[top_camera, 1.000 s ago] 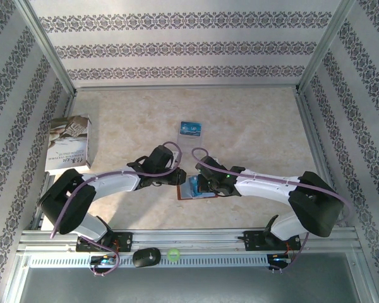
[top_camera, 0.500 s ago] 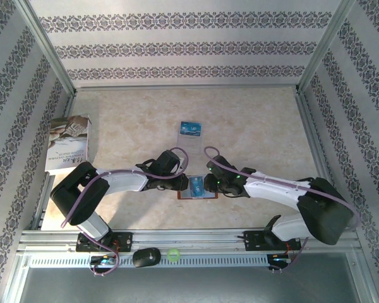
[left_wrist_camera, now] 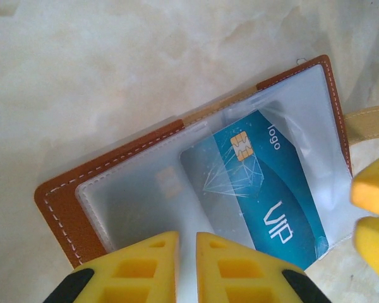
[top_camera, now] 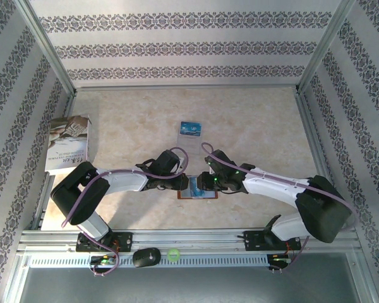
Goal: Take the credit cards out of the card holder
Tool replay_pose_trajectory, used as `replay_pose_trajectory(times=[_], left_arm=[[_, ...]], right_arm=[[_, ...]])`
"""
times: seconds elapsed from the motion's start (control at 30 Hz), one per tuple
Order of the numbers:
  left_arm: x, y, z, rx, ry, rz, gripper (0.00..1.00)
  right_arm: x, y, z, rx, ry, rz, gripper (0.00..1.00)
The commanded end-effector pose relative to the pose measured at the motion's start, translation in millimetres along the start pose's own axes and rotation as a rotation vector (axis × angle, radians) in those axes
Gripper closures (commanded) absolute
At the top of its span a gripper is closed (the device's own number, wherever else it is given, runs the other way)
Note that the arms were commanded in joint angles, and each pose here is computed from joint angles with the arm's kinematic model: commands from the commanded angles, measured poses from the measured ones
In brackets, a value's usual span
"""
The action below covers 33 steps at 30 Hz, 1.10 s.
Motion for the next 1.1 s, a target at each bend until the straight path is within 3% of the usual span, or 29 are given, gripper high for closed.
replay_pose_trajectory(times=[0.0, 0.67, 1.07], left_arm=[[-3.4, 9.9, 4.6, 0.001, 0.013, -0.017, 0.84], [-3.9, 9.0, 3.8, 0.001, 0.01, -0.009, 0.85], [-7.5, 6.7, 4.6, 0.005, 0.016, 0.013, 0.88]], right_arm=[[-5.9, -7.6, 7.3, -0.035, 0.032, 0.009, 0.71], [-23.8, -7.0, 18.3, -0.054, 0.096, -0.005, 0.74], [-29.7, 1.8, 17.4, -0.087, 0.106, -0.081, 0.86]])
Point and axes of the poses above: each hand's point on the last joint's axis, 136 mm out from that joint toward the fingers, its own x axis back along the fingers, its own y axis along the line the jaws close on, z = x × y, the point moved 3 cm from there along x, back along the fingers, and after that the axes turned 5 degrees about -x, right-handed, at the moved point
